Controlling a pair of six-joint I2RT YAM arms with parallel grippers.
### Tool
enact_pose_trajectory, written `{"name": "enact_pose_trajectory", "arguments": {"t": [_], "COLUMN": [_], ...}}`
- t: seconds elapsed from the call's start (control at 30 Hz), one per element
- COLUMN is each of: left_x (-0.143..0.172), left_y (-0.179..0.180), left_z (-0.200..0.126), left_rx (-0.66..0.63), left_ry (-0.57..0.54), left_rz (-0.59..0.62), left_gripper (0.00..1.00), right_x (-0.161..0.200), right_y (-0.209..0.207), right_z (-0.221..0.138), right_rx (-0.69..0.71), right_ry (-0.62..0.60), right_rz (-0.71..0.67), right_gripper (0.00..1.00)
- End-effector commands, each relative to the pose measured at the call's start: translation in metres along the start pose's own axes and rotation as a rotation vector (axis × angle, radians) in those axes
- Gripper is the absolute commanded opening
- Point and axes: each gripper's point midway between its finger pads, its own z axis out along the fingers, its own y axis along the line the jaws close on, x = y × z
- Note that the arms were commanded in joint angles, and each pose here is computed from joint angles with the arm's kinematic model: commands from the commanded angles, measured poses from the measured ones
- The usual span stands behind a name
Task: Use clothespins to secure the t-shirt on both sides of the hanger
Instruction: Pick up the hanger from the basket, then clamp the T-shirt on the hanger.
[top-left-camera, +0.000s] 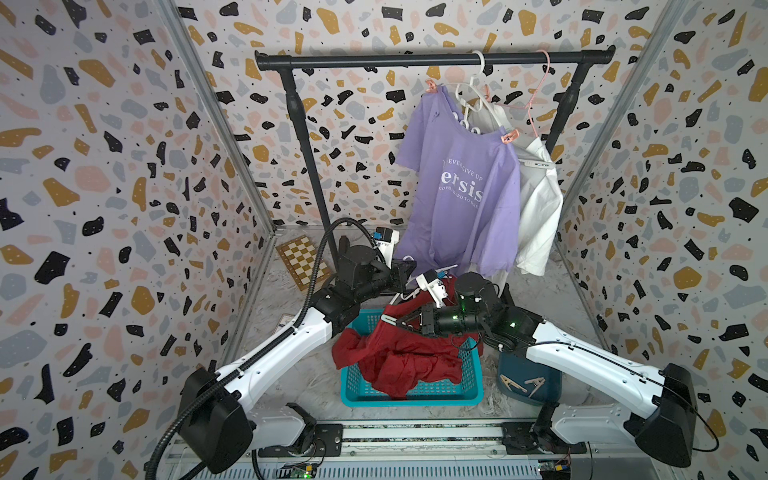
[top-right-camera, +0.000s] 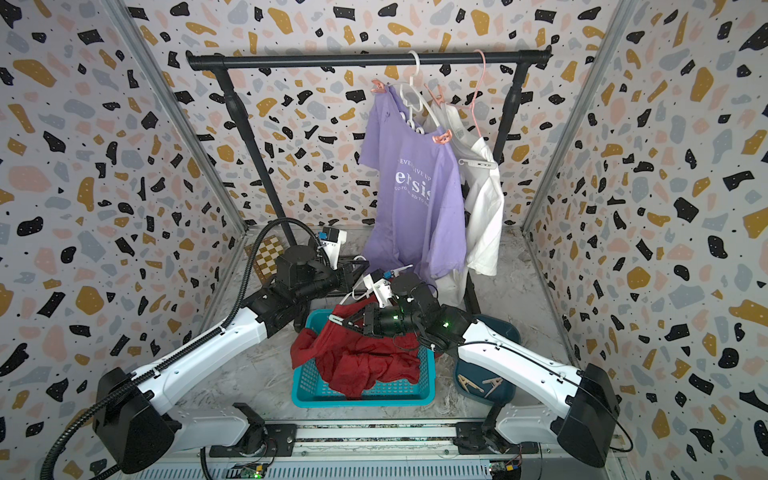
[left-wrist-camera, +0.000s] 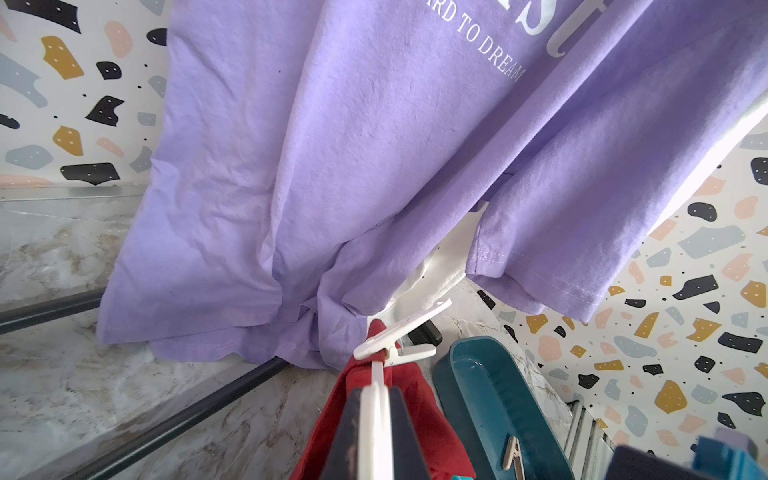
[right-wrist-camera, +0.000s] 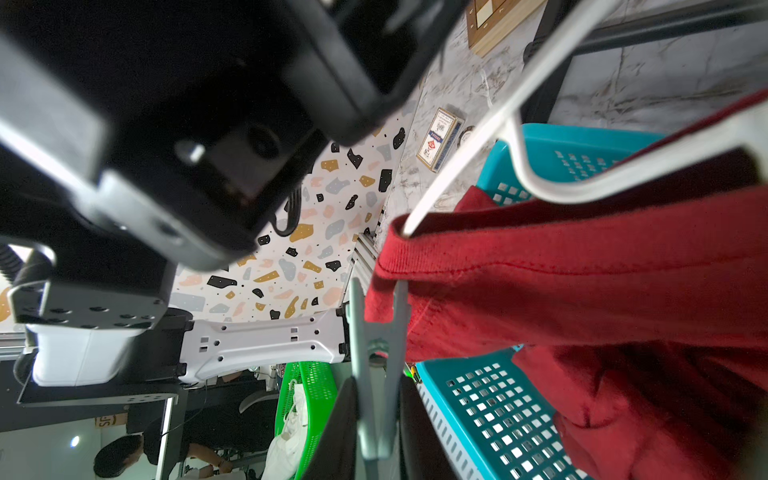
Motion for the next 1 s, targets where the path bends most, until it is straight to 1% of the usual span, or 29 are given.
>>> {"name": "enact_pose_trajectory", "arguments": {"t": [0.0,0.3,0.43,0.57,0.6,0.67,0.73,0.77,0.8,0.9,0.97], "left_x": [-0.020,-0.017,-0.012,-0.011,-0.011,-0.012,-0.012,-0.011,-0.011,-0.011,-0.012], "left_y": [-0.011,-0.015,-0.015,-0.016,-0.017,-0.018,-0.018,-0.018,-0.019,-0.018,-0.021], "left_z": [-0.005,-0.003,-0.001,-0.001,-0.002,-0.003,-0.003,-0.003,-0.003,-0.004,-0.006], "left_rx": [0.022,0.023,0.015,0.013,0.016,0.016,0.014,0.015,0.018,0.013,0.021], "left_ry": [-0.092,-0.085,-0.073,-0.074,-0.074,-0.075,-0.070,-0.067,-0.065,-0.064,-0.065], "left_rz": [0.011,0.017,0.023,0.025,0.028,0.031,0.036,0.038,0.040,0.061,0.084], "left_gripper": [0.00,0.00,0.00,0.00,0.00,0.00,0.00,0.00,0.00,0.00,0.00], "right_x": [-0.009,-0.013,-0.017,-0.020,-0.021,-0.021,-0.021,-0.021,-0.022,-0.022,-0.021], "right_y": [0.014,0.011,0.015,0.017,0.017,0.017,0.019,0.020,0.021,0.022,0.023], "right_z": [-0.001,0.004,0.005,0.006,0.006,0.005,0.004,0.002,0.000,-0.008,-0.014], "right_rx": [-0.033,-0.017,-0.024,-0.021,-0.022,-0.023,-0.025,-0.027,-0.028,-0.021,-0.015], "right_ry": [-0.027,-0.037,-0.048,-0.052,-0.054,-0.056,-0.060,-0.066,-0.073,-0.094,-0.103], "right_rz": [-0.021,-0.014,-0.016,-0.019,-0.020,-0.023,-0.031,-0.038,-0.043,-0.067,-0.093], "right_gripper": [0.00,0.00,0.06,0.10,0.12,0.18,0.27,0.34,0.45,0.73,0.81]}}
